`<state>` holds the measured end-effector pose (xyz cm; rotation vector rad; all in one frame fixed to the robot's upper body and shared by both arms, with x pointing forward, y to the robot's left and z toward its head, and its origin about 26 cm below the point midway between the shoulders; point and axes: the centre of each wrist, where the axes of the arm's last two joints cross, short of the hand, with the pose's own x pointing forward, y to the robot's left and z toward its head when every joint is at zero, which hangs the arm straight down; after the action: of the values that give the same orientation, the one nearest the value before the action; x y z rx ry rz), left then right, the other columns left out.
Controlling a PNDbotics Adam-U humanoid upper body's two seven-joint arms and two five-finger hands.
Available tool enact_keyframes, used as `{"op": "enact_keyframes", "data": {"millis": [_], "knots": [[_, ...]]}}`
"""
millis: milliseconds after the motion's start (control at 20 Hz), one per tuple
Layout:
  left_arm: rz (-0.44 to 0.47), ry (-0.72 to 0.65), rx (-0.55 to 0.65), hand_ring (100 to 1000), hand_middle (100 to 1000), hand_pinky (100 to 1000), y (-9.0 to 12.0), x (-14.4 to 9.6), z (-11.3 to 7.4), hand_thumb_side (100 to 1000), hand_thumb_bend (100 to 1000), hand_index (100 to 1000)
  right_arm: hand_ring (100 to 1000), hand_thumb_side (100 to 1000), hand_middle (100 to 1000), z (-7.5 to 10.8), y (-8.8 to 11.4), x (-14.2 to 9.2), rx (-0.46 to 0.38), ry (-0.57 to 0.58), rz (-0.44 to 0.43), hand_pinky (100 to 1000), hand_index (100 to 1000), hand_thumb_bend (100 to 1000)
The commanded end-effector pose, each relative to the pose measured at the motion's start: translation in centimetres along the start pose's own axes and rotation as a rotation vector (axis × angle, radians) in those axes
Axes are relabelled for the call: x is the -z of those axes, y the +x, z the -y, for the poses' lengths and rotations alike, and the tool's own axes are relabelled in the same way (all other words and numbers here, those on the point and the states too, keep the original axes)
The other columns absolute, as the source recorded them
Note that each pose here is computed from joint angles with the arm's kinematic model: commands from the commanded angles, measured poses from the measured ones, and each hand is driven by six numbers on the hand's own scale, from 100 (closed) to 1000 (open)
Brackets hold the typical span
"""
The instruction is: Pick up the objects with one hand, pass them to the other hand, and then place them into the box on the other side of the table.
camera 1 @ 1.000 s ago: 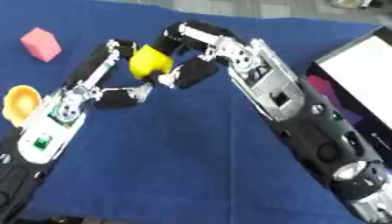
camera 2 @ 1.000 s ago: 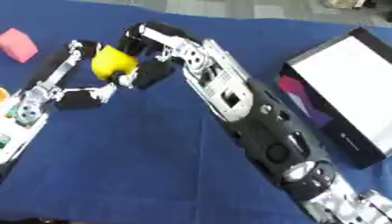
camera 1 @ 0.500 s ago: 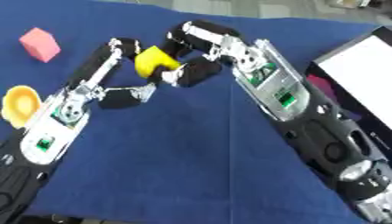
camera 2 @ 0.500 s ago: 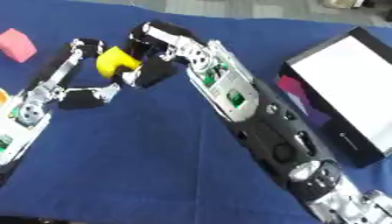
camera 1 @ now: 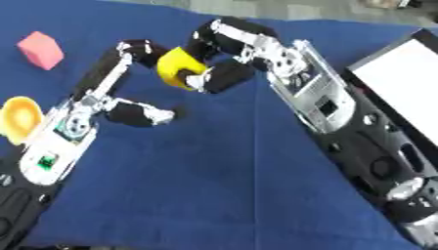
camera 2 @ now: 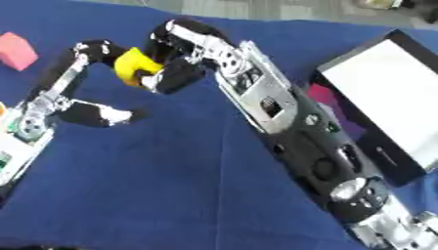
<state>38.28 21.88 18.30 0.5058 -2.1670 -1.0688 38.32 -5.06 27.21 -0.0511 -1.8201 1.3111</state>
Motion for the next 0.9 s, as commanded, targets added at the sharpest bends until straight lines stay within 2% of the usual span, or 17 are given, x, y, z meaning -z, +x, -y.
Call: {"op": "enact_keyframes", "data": {"millis": [50, 350, 600, 650, 700, 900], "knots": [[0.011, 0.026, 0.045, 663, 631, 682, 0.1, -0.2, -1.5, 385, 794, 774, 703, 100, 417, 1.5, 0.4, -0.9, -0.006, -0.043, 0.012, 812, 541, 235], [-0.027, 0.036, 0.065, 661, 629, 680, -0.6, -1.2, -2.0, 393, 772, 771, 703, 100, 418, 3.3, -0.3, -3.0, 0.004, -0.128, -0.009, 811, 544, 239], [-0.084, 0.065, 0.081, 652, 619, 672, -1.4, -2.4, -2.9, 388, 767, 760, 706, 100, 423, 5.8, -1.8, -6.2, 0.015, -0.244, -0.059, 813, 552, 238], [-0.092, 0.071, 0.084, 652, 618, 672, -1.5, -2.6, -3.1, 409, 693, 757, 707, 151, 429, 6.3, -2.1, -7.0, 0.018, -0.27, -0.075, 813, 553, 100], [-0.101, 0.076, 0.087, 652, 617, 672, -1.6, -2.7, -3.3, 390, 761, 756, 707, 100, 425, 6.9, -2.6, -7.7, 0.021, -0.296, -0.093, 813, 554, 239], [-0.121, 0.088, 0.114, 657, 620, 677, -1.7, -3.5, -4.4, 392, 767, 757, 709, 100, 430, 8.8, -4.4, -10.9, 0.019, -0.4, -0.174, 813, 560, 240]]}}
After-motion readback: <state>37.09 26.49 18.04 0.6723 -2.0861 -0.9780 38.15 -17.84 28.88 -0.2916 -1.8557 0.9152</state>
